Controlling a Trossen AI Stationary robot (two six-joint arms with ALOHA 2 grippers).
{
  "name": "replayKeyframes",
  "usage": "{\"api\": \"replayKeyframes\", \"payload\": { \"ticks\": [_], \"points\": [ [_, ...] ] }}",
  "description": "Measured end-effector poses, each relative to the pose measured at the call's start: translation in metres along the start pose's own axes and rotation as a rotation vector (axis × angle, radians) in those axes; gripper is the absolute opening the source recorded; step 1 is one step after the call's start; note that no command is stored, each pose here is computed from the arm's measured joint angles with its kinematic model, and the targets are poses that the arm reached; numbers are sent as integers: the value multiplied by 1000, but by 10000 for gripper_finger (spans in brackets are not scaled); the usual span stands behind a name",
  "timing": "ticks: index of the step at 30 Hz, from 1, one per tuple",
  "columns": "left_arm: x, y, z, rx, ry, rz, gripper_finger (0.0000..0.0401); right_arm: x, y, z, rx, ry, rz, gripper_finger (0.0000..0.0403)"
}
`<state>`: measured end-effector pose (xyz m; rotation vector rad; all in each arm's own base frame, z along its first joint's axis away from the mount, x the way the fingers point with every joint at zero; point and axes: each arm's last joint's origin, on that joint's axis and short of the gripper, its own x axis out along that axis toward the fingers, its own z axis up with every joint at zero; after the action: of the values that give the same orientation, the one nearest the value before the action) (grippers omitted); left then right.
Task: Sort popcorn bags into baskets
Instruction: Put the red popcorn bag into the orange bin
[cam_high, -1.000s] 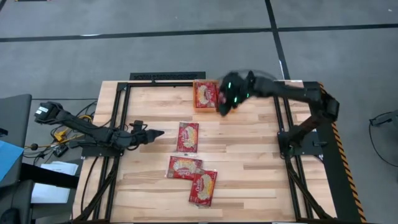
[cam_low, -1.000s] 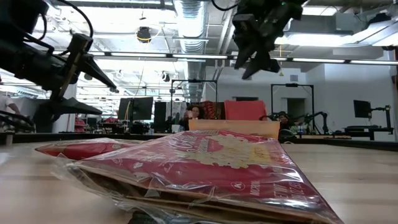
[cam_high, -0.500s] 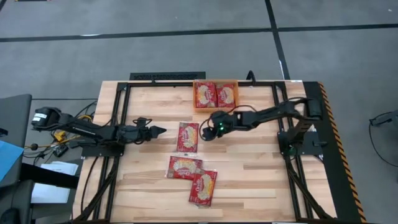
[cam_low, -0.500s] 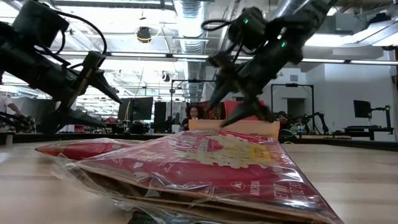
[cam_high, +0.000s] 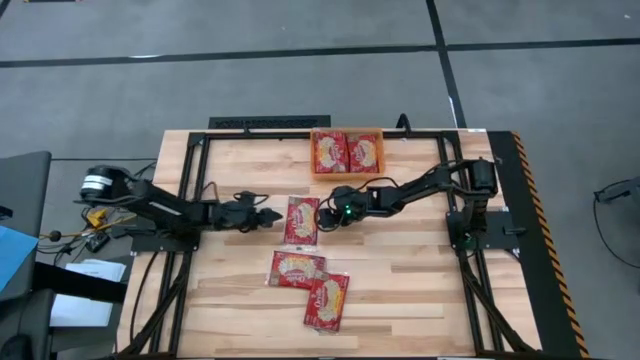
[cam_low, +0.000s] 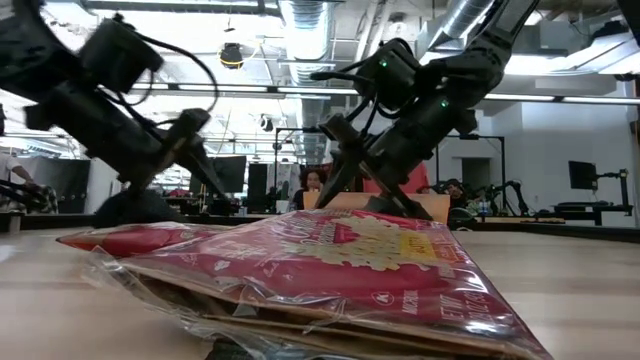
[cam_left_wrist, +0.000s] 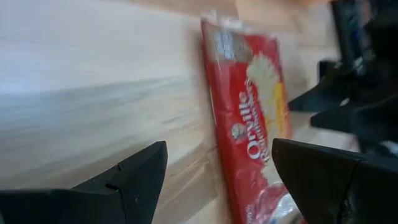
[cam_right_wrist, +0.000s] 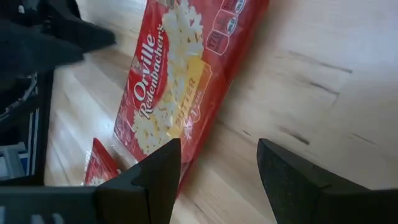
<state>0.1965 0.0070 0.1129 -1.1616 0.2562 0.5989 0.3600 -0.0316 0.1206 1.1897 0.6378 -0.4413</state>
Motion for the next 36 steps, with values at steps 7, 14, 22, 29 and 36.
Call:
{"api": "replayKeyframes", "payload": {
  "ticks": [7, 14, 22, 29, 36],
  "points": [
    [30, -10, -8, 65, 48, -29, 279, 0, 0, 0, -3, -8, 3, 234],
    [42, -19, -7, 72, 87, -59, 279, 0, 4, 3, -31, -57, 33, 234],
    [47, -25, -5, 83, 105, -56, 279, 20, -4, -1, 1, -77, 36, 234],
    [48, -27, -5, 89, 104, -55, 279, 27, 4, 2, -23, -80, 71, 234],
    [54, -32, -6, 108, 115, -54, 279, 28, 4, 2, -62, -67, 33, 196]
  ]
}}
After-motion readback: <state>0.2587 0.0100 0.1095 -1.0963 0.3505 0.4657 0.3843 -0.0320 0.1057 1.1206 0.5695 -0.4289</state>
